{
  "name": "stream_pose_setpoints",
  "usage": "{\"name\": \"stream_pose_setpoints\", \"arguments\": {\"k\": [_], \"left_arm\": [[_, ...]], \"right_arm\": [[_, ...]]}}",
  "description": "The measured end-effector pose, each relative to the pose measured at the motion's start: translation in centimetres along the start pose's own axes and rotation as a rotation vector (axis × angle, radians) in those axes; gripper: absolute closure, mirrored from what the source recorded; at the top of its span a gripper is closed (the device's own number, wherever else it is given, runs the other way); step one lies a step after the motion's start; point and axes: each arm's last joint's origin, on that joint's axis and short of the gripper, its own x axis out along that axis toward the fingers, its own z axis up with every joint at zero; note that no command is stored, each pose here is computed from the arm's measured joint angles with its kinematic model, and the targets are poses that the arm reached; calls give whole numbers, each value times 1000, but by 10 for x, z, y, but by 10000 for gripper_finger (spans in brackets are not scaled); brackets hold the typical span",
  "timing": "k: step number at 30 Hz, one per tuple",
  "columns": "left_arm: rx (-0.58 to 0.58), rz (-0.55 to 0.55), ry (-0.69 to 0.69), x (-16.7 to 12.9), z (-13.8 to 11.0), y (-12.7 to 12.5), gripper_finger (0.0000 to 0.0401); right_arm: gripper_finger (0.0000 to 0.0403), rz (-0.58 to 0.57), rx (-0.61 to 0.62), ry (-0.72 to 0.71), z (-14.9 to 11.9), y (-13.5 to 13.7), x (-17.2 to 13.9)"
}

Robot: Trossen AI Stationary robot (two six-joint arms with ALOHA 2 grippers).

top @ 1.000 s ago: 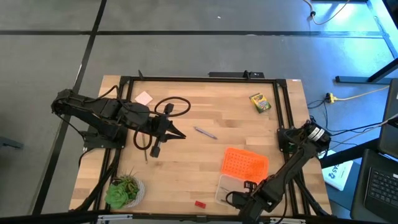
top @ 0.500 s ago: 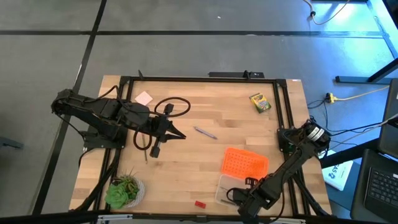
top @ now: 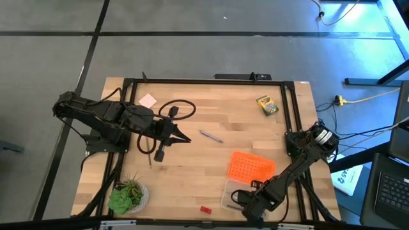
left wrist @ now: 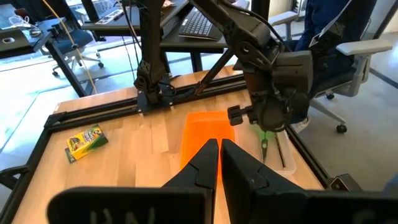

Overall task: Pack school essentials
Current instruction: Put the green scissors into the orange supply box, then adjust the orange supply box

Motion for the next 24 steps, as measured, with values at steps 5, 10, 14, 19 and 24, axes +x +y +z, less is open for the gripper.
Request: {"name": "stream_pose_setpoints", "arguments": {"k": [5, 10, 14, 19, 24], "left_arm": [[0, 0, 0, 0, 0, 0, 387], [0, 0, 0, 0, 0, 0, 387], [0, 0, 0, 0, 0, 0, 387], [0, 1, 0, 0, 0, 0, 387], [1, 1, 8, 0, -1, 0, 387]], "right_arm": [[306, -33, 3, 40, -2, -4, 0], [306, -89, 4, 22, 4, -3, -16], [306, -110, 70, -63, 8, -7, -45], [306, -180, 177, -199, 12, -26, -83], [306, -225, 245, -233, 25, -58, -86]]}}
